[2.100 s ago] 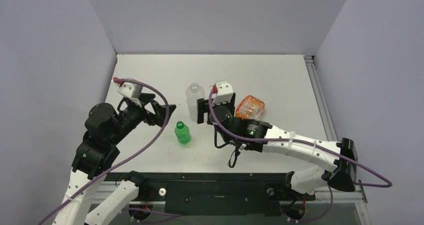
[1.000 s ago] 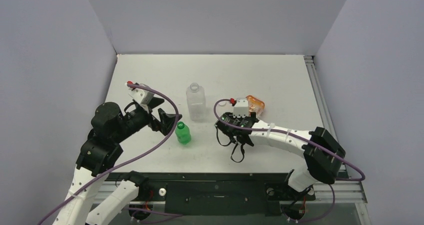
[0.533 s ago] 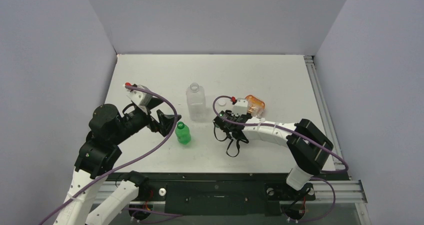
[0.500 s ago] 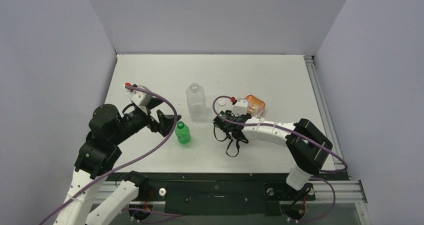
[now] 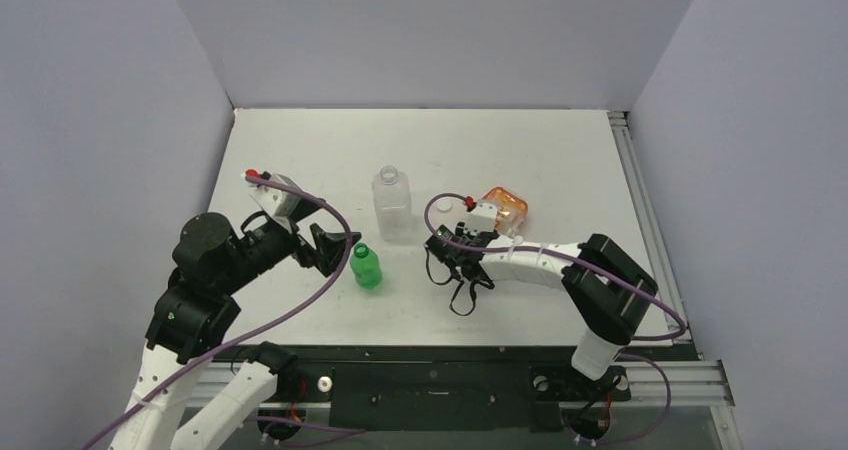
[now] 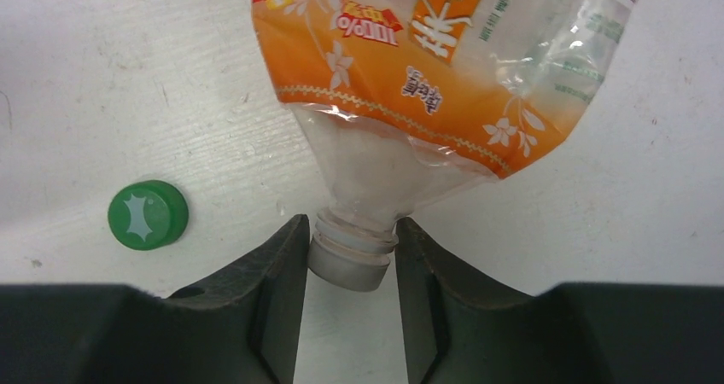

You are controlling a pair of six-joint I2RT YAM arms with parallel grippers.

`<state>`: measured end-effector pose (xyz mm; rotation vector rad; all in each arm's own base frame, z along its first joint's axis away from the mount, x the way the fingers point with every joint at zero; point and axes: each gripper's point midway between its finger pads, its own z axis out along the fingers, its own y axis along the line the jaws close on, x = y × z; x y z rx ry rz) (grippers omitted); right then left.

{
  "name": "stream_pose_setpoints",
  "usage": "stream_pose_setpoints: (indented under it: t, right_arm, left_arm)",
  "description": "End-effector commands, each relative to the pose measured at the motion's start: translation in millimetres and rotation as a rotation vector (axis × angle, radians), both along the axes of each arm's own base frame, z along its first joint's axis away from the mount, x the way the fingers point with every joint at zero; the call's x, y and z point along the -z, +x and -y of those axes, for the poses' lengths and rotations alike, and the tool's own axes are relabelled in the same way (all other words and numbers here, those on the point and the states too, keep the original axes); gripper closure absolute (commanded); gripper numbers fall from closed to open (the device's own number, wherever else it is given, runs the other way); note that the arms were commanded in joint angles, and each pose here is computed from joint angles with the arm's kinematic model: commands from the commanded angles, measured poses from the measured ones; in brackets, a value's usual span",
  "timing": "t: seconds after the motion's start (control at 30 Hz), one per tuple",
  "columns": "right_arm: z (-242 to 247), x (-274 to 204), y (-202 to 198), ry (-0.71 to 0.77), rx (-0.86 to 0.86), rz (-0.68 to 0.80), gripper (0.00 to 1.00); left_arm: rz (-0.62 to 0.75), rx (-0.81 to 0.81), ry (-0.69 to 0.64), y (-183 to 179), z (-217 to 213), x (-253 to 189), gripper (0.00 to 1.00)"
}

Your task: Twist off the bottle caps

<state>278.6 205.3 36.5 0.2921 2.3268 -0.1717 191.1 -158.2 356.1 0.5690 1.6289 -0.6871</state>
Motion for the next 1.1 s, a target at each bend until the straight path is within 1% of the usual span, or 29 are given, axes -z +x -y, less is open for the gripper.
stream_pose_setpoints:
  t: [0.0,0.03,0.1,0.2,0.27,0.3,0.33,0.37,0.4,0.47,0.5,0.53,0.57,0.6,0.67,0.73,0.87,0.97,1.0,1.07]
  right_arm:
    - [11.0,2.5,5.1,-0.019,0.054,0.045,0.79]
    - [12.1,-0.2,5.1,-0.018,0.056,0.051,0.88]
    - [16.6,-7.9,4.4,-0.028,0.057,0.064,1.00]
    - [24.0,-32.8,0.6,-0.068,0.036,0.104,1.00]
    - [28.3,-59.7,-1.4,-0.074,0.021,0.146,1.00]
    - [30.6,-78.6,-1.5,-0.053,0.021,0.182,1.00]
    - [32.2,-91.8,-2.5,-0.059,0.003,0.192,1.00]
    - [33.3,-111.5,-3.7,-0.020,-0.004,0.222,1.00]
    - [33.8,-126.6,-4.1,-0.018,-0.026,0.232,1.00]
    - [39.3,-164.9,-10.6,0.036,-0.058,0.276,1.00]
    - [40.0,-172.1,-14.8,0.046,-0.082,0.269,1.00]
    - [43.1,-192.3,-18.6,0.082,-0.101,0.297,1.00]
    - [42.9,-198.7,-23.4,0.105,-0.126,0.292,1.00]
    - [47.1,-217.7,-28.7,0.141,-0.151,0.324,1.00]
    - [47.7,-240.5,-39.6,0.208,-0.218,0.350,1.00]
    - [45.6,-262.3,-50.4,0.265,-0.291,0.368,1.00]
    - [34.5,-301.9,-71.5,0.329,-0.441,0.392,1.00]
    - [16.0,-332.8,-88.1,0.369,-0.574,0.412,1.00]
    - [6.7,-336.3,-96.9,0.382,-0.632,0.400,1.00]
    - [-9.6,-350.6,-109.6,0.392,-0.723,0.397,1.00]
  left_arm:
    - [0.066,0.030,-0.022,-6.1,2.1,-18.1,0.03]
    - [0.069,0.031,-0.019,-6.4,2.0,-18.2,0.03]
    - [0.075,0.038,-0.012,-7.5,2.1,-17.2,0.03]
    - [0.092,0.061,-0.005,-11.7,3.4,-16.5,0.04]
    - [0.110,0.084,-0.003,-16.0,4.9,-16.0,0.03]
    - [0.127,0.097,0.005,-16.9,5.9,-14.6,0.03]
    - [0.162,0.129,0.012,-23.6,7.3,-16.4,0.04]
    - [0.207,0.146,0.037,-23.5,8.0,-14.6,0.04]
    - [0.247,0.176,0.041,-31.2,8.9,-16.7,0.04]
    - [0.345,0.227,0.091,-38.6,10.1,-14.0,0.04]
    - [0.398,0.244,0.135,-39.0,9.7,-10.7,0.04]
    - [0.436,0.268,0.160,-43.0,10.1,-9.6,0.04]
    - [0.498,0.290,0.219,-43.7,9.4,-7.4,0.04]
    - [0.524,0.297,0.245,-44.4,8.4,-6.5,0.04]
    - [0.649,0.322,0.341,-44.6,6.6,-8.5,0.03]
    - [0.748,0.344,0.378,-47.8,7.6,-13.2,0.03]
    - [0.920,0.375,0.393,-56.0,12.2,-27.3,0.03]
    - [0.998,0.391,0.371,-58.7,17.4,-36.3,0.03]
    - [1.039,0.379,0.355,-58.8,18.3,-45.5,0.03]
    - [1.080,0.365,0.335,-57.7,19.7,-58.4,0.04]
